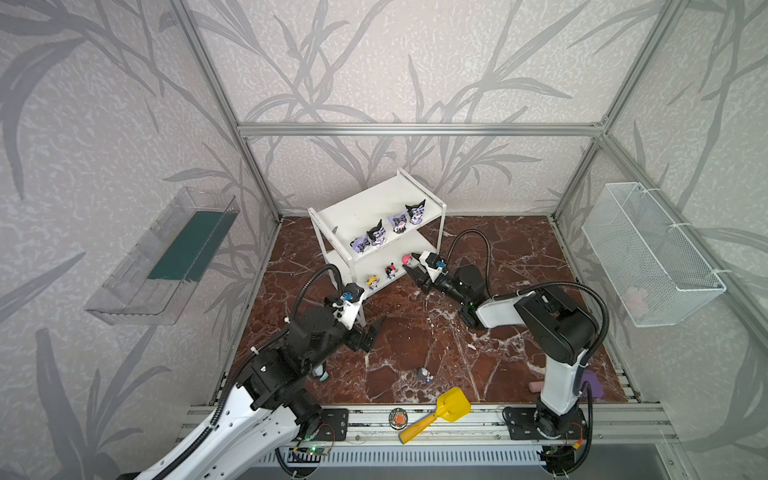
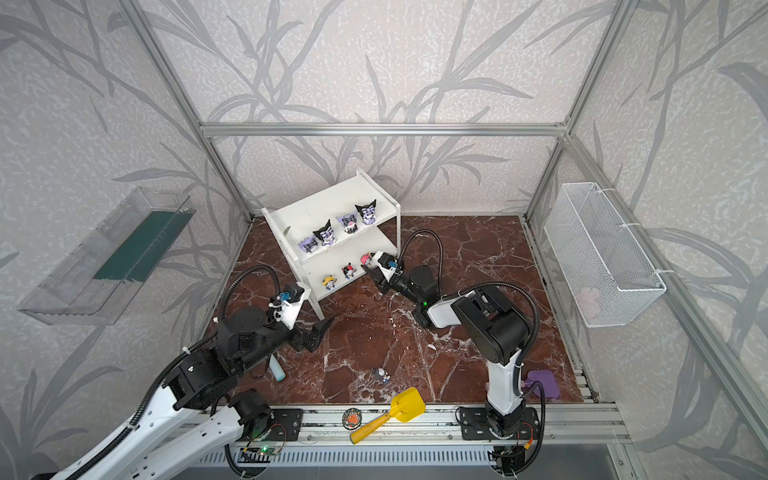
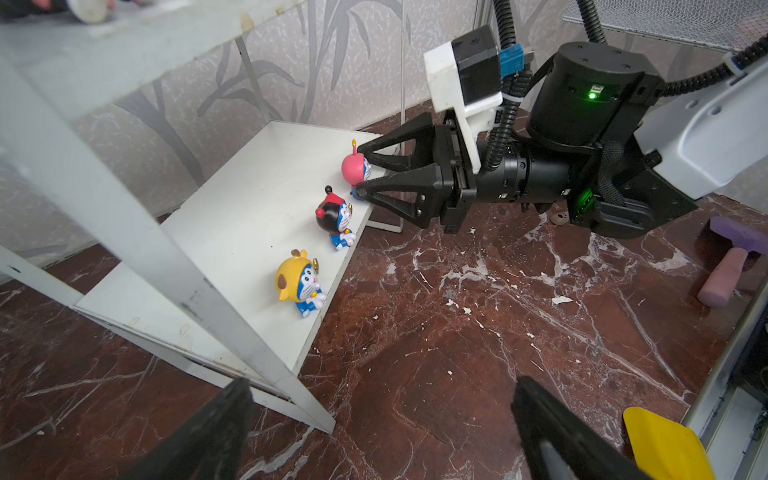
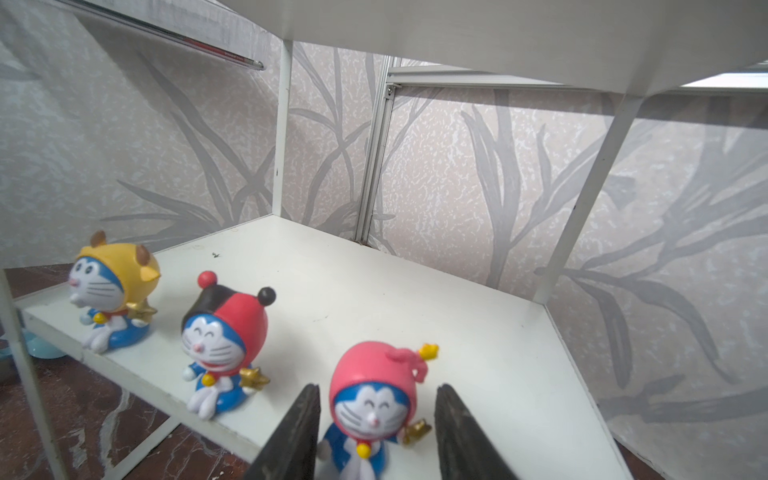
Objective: Place and organize the plastic toys onto the shelf
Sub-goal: 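Lower the pink Doraemon beside the red Doraemon and open the right gripper, then move the right gripper down over the grey-hooded Doraemon near the scoop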
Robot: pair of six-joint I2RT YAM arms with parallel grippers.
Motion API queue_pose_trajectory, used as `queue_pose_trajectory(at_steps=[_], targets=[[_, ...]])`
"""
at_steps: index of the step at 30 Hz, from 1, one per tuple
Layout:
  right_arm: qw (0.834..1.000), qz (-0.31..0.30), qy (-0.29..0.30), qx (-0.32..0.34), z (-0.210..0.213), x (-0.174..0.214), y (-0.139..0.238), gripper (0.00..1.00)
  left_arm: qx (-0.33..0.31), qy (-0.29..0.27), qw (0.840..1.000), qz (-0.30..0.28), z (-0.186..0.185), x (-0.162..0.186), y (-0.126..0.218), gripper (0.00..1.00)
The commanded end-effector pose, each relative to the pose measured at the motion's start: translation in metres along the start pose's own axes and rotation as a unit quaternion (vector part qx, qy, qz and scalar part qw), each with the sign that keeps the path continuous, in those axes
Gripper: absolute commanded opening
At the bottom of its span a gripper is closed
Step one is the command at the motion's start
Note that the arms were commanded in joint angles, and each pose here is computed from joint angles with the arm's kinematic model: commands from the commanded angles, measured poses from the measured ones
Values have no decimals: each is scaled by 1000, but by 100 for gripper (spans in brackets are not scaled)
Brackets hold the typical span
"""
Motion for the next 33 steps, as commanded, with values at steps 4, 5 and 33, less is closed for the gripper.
queue_pose_trajectory(at_steps=[4,5,33], targets=[[999,-31,22,27,-11,-36,22,58,5,-1,1000,-7,-1,-2,0,99],[999,-28,21,31,-12,-40,28,60,4,-2,1000,-8,0,-2,0,99],[818,460,-227,-261,149,-47,202,63,6,1,1000,1,1,4,7,99]])
Point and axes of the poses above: each gripper's point midway between its finger pads, its own y axis back along the fingers, its own z axis along the line the jaws close on, x = y × z, the point moved 7 cm from there along y, back along the fingers, and after that the axes turned 14 degrees about y, right-handed, at the moved point
